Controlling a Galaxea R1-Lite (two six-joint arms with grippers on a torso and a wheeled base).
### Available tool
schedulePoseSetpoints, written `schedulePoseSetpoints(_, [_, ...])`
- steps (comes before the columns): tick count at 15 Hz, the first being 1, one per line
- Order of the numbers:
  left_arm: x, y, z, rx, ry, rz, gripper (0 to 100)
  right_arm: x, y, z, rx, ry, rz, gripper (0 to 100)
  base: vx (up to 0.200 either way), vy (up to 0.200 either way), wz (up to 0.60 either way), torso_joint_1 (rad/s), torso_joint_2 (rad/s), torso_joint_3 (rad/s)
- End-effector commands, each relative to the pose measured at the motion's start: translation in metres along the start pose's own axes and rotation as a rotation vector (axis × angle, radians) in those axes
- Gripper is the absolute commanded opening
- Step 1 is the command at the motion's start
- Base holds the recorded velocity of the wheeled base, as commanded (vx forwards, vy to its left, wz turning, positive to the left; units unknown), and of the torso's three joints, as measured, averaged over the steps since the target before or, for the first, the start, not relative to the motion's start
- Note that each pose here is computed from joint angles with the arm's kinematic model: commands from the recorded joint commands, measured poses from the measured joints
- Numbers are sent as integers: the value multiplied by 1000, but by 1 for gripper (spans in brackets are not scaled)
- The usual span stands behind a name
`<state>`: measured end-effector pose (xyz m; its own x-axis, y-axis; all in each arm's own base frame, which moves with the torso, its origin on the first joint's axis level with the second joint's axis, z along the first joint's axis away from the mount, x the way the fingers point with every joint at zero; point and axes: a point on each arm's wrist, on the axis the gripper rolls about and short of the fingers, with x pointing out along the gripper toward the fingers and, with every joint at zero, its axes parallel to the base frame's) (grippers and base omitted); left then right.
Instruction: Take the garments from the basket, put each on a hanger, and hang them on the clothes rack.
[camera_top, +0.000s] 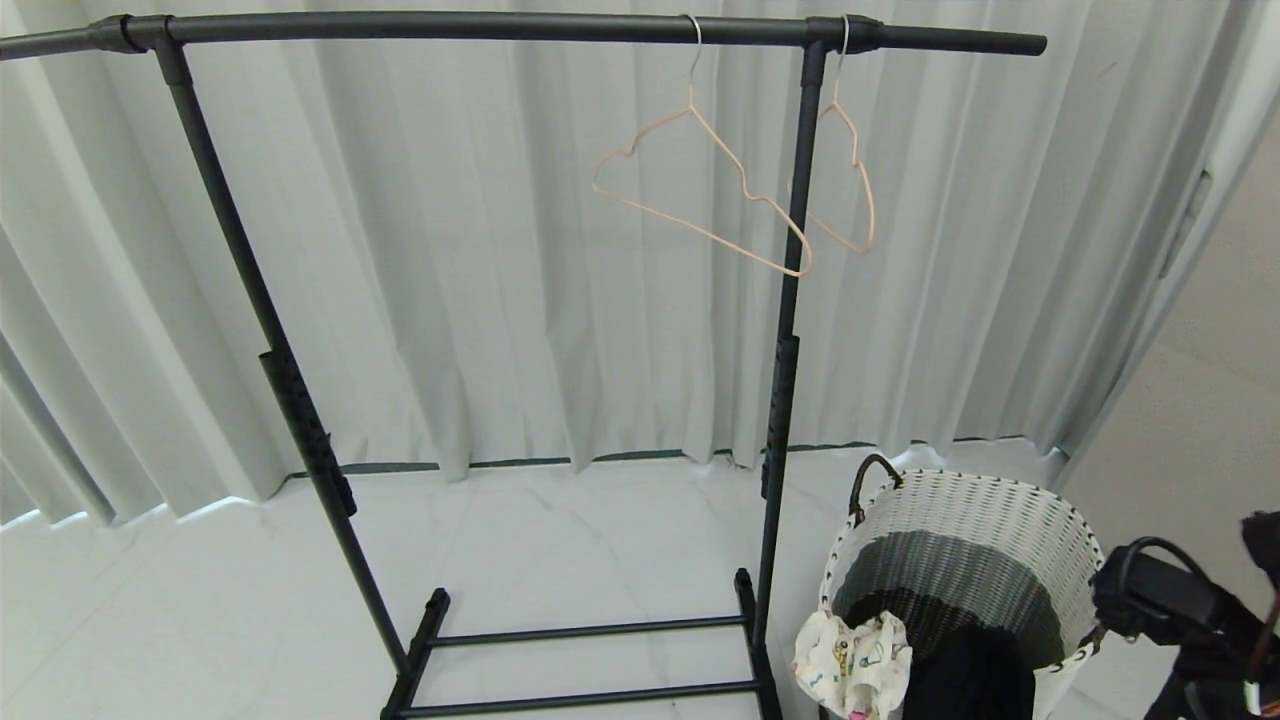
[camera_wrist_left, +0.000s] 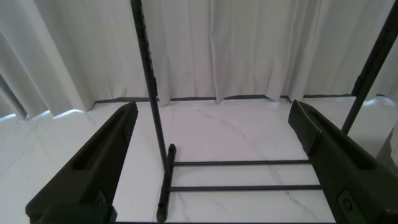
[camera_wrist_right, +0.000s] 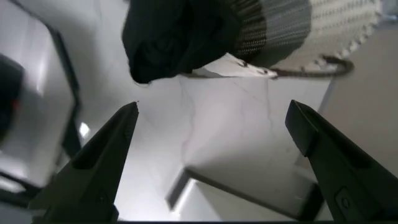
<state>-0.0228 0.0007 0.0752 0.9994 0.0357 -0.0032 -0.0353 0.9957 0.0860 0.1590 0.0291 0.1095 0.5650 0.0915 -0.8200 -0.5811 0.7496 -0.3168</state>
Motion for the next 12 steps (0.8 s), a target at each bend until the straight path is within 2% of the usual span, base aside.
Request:
schedulePoseSetpoints(1, [0, 0, 0, 0, 0, 0, 100, 66, -3, 6, -102, 155, 98, 100, 0, 0, 0, 0, 0, 0])
schedulePoseSetpoints(5, [0, 0, 0, 0, 0, 1, 100, 101, -18, 23, -94, 140, -2, 100, 0, 0, 0, 0, 0, 0])
schedulePoseSetpoints(7, [0, 0, 0, 0, 0, 1, 100, 107, -24, 28, -84, 139, -9, 100, 0, 0, 0, 0, 0, 0])
schedulePoseSetpoints(10, [0, 0, 0, -2, 0, 1, 100, 123, -40, 44, -61, 103, -39, 100, 0, 0, 0, 0, 0, 0])
schedulePoseSetpoints(12, [0, 0, 0, -3, 0, 1, 100, 130, -46, 46, -49, 98, -52, 100, 0, 0, 0, 0, 0, 0])
